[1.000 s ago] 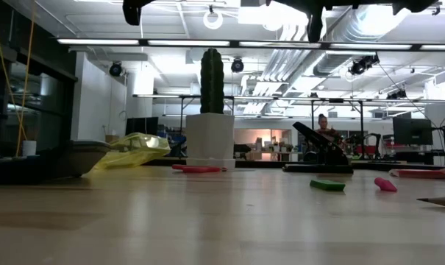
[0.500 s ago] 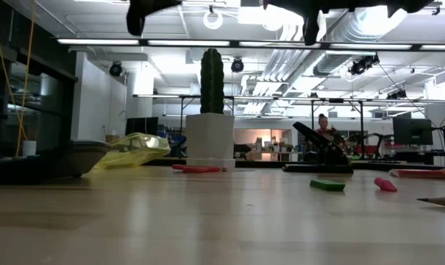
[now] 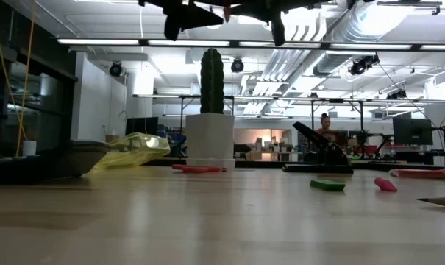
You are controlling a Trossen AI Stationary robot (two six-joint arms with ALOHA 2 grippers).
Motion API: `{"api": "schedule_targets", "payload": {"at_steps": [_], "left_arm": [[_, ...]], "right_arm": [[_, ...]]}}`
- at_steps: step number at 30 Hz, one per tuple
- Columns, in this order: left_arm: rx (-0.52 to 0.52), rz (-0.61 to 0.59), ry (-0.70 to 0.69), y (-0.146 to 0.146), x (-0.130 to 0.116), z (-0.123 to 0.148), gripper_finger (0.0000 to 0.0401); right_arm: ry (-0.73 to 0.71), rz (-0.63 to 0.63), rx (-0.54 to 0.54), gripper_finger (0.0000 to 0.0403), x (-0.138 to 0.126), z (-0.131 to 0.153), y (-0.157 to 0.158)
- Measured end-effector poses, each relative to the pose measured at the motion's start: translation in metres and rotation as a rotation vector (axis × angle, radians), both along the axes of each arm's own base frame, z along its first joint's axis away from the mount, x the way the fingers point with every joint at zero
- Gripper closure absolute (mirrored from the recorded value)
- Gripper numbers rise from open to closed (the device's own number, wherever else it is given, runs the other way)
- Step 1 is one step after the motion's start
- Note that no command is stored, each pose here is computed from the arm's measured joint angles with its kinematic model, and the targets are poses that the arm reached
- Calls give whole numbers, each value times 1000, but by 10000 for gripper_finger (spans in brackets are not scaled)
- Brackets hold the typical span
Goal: Pack school essentials
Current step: Put the orange eraser into the transparent yellow supply box
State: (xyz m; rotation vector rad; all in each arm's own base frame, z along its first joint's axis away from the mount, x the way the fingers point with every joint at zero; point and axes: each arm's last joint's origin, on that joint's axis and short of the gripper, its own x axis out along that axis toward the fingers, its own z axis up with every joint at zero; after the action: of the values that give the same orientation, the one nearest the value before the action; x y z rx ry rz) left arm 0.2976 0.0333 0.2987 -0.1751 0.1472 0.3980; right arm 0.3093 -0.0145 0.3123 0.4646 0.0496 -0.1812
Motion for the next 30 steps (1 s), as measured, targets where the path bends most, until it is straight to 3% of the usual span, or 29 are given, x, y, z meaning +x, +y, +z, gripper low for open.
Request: {"api": "schedule_targets", "payload": {"at_steps": [11, 15, 24, 30], "left_arm": [[16, 62, -5, 2, 3, 4, 209], [31, 72, 1, 2, 3, 4, 248], [53, 75, 27, 3, 2, 2, 382], [55, 43, 102, 2, -4, 0, 391]], "right_arm": [[4, 1, 1, 364, 13, 1, 0], [2, 0, 0, 364, 13, 1, 0], [-3, -6, 20, 364, 13, 1, 0], [14, -7, 20, 342, 9, 2, -2]]}}
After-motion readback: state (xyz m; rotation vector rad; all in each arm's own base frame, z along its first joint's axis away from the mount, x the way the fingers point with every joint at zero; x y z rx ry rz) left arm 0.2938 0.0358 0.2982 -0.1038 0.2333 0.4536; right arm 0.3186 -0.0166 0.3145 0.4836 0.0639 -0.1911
